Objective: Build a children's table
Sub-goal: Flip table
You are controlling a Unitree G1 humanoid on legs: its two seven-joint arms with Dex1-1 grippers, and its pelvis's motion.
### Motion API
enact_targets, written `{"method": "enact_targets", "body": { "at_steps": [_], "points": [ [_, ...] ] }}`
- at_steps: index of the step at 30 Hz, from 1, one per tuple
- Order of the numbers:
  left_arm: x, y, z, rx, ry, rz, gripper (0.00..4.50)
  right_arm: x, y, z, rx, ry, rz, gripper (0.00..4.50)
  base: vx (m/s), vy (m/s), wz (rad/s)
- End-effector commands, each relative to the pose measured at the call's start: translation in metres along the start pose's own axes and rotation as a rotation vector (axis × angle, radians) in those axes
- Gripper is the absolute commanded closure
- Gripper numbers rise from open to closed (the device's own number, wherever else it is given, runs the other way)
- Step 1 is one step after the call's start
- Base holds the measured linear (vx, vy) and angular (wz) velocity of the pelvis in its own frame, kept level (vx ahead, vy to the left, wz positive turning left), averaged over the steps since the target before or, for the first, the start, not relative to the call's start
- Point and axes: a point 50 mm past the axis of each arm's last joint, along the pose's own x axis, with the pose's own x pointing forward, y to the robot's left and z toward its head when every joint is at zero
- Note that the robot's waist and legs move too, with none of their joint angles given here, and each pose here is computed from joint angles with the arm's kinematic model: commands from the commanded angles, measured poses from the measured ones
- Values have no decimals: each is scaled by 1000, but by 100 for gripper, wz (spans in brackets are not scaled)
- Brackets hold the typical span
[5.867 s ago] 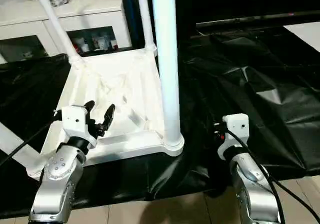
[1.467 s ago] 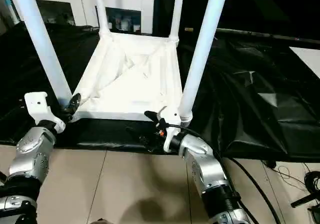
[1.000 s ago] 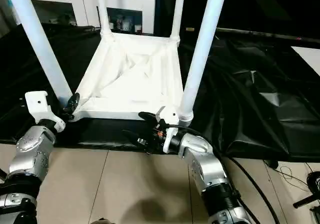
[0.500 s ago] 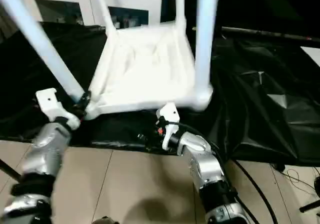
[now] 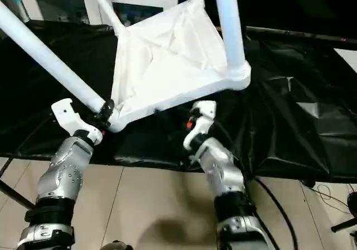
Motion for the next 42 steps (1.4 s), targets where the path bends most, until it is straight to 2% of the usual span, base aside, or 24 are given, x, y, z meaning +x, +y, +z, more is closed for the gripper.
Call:
{"method": "enact_targets", "body": {
  "at_steps": [1, 2, 8, 12, 20, 22, 26, 27, 34, 41, 42],
  "points": [
    [0, -10, 2, -76, -26, -38, 221, 2, -5, 9, 65, -49, -49, 0, 0, 0, 0],
    [0, -11, 1, -75, -23, -40, 221, 4, -6, 13, 116, -75, -60, 0, 0, 0, 0],
    [-2, -16, -3, -75, -10, -52, 221, 13, -5, 24, 232, -128, -45, 0, 0, 0, 0],
    [-3, -17, -4, -73, -6, -55, 221, 17, -4, 23, 237, -110, -56, 0, 0, 0, 0],
    [-8, -30, -10, -64, 18, -132, 221, 33, -5, 26, 370, -100, -124, 0, 0, 0, 0],
    [-10, -32, -11, -65, 22, -146, 221, 34, -6, 26, 387, -103, -137, 27, 0, 0, 0],
    [-11, -35, -13, -73, 27, -151, 221, 35, -9, 27, 432, -121, -174, 53, 0, 0, 0],
    [-12, -35, -13, -72, 27, -151, 221, 35, -10, 27, 435, -120, -179, 77, 0, 0, 0],
    [-13, -34, -15, -54, 32, -140, 221, 33, -14, 23, 407, -101, -202, 126, 0, 0, 0],
    [-13, -33, -16, -42, 54, -134, 221, 34, -15, 25, 409, -115, -213, 179, 0, 0, 0],
    [-13, -33, -16, -47, 57, -138, 186, 34, -15, 25, 409, -116, -214, 191, 0, 0, 0]
  ]
}}
